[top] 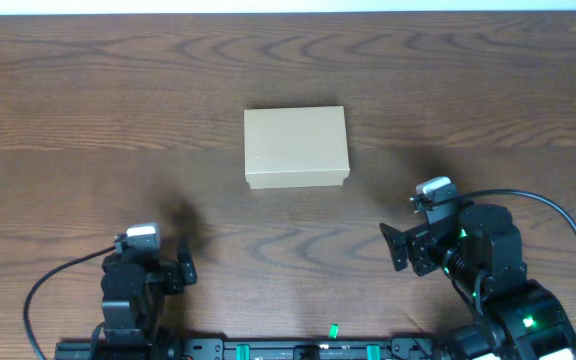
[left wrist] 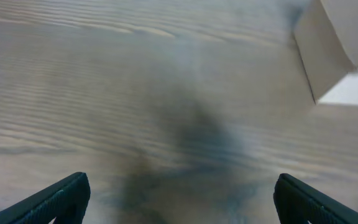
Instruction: Pack container
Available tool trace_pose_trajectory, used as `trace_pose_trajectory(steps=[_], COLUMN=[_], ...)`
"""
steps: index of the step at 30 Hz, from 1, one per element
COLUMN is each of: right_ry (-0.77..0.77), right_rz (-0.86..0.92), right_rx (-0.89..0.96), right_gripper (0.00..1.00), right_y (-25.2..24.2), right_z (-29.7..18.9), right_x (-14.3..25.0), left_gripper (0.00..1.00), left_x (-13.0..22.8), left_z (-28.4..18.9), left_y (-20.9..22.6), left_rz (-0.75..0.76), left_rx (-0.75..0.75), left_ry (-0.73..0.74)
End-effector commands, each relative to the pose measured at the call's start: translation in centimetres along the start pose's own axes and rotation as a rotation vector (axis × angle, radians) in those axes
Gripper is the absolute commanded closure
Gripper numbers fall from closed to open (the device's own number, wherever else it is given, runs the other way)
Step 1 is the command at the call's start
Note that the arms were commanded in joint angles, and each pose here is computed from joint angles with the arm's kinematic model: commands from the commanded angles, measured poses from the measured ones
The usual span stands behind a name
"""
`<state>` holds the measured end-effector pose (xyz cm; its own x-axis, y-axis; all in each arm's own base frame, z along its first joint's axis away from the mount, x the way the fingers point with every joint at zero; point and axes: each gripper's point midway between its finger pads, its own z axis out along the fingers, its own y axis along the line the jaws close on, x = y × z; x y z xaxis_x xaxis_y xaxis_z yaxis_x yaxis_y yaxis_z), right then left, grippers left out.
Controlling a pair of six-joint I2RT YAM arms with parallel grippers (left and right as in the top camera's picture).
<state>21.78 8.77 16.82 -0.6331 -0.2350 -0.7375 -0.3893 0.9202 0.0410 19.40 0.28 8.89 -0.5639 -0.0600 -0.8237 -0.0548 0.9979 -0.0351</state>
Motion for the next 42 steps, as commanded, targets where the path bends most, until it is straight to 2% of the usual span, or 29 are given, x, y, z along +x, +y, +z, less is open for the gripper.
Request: trace_pose_trajectory(steps=[1, 8, 29, 32, 42], right_ry=[0.004, 0.004, 0.016, -0.005, -0.136], right_rz=[0.018, 0.018, 0.017, 0.008, 0.049], right_rx=[0.014, 0.014, 0.012, 0.095, 0.236], right_gripper=[0.01, 0.01, 0.01, 0.01, 0.01], right_y=[-0.3, -0.3, -0.2, -1.6, -4.6], right_z=[0.1, 0.1, -0.1, -0.7, 0.6], right_x=[0.2, 0.2, 0.6, 0.7, 5.5], left_gripper=[0.05, 0.05, 0.05, 0.05, 0.05], left_x=[0.9, 1.4, 1.7, 1.7, 1.7], left_z=[0.5, 0.7, 0.7, 0.7, 0.7], left_y=[-0.7, -1.0, -1.1, -1.1, -1.1], left_rz=[0.045, 0.107, 0.102, 0.102, 0.102], left_rx=[0.043, 0.064, 0.069, 0.069, 0.069], left_ry=[0.009, -0.006, 0.007, 0.007, 0.007])
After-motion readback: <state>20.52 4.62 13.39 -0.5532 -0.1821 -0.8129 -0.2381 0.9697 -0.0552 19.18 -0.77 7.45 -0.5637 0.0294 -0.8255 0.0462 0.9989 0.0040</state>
